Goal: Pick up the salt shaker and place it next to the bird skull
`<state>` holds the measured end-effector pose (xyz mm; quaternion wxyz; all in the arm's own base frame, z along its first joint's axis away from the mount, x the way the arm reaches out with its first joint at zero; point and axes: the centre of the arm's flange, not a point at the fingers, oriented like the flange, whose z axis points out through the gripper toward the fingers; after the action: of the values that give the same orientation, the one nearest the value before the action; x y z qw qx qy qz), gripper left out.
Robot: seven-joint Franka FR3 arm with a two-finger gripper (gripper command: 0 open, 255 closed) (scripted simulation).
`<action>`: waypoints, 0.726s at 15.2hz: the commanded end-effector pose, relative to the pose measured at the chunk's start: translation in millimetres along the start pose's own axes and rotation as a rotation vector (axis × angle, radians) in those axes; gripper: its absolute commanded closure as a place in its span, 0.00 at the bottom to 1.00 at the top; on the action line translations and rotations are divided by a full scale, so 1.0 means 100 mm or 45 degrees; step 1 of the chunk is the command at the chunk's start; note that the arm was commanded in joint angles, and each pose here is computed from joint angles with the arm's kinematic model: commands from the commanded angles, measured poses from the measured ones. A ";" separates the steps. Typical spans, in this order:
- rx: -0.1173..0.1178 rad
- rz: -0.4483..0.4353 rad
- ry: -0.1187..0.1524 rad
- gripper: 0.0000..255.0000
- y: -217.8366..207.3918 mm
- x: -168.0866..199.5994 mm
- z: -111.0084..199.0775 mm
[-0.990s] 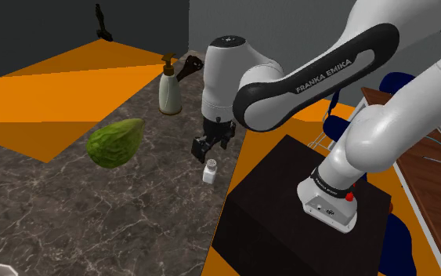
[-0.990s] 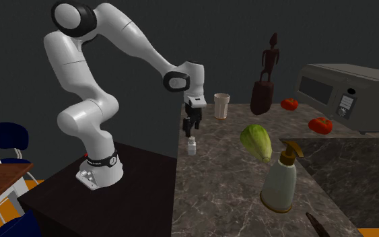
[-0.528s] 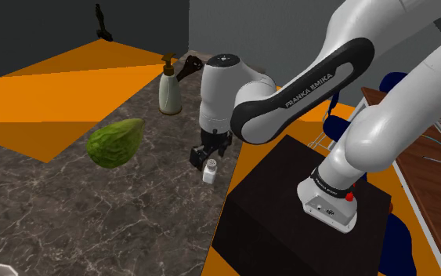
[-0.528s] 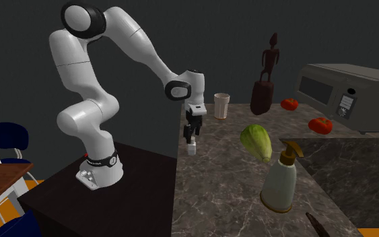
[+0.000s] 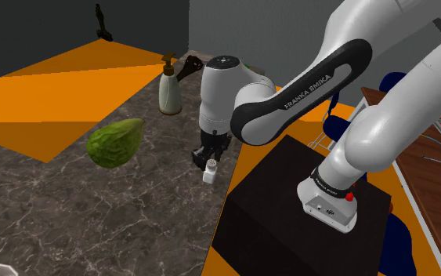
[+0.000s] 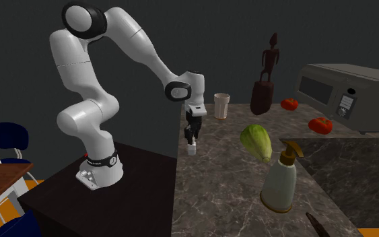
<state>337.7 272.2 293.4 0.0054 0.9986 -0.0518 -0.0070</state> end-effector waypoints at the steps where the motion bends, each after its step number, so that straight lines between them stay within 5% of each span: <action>1: 0.000 0.000 0.000 1.00 0.00 0.00 0.00; 11: 0.000 0.000 0.000 1.00 0.00 0.00 -0.11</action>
<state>338.1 272.4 299.5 0.0054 0.9986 -0.0518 -0.0069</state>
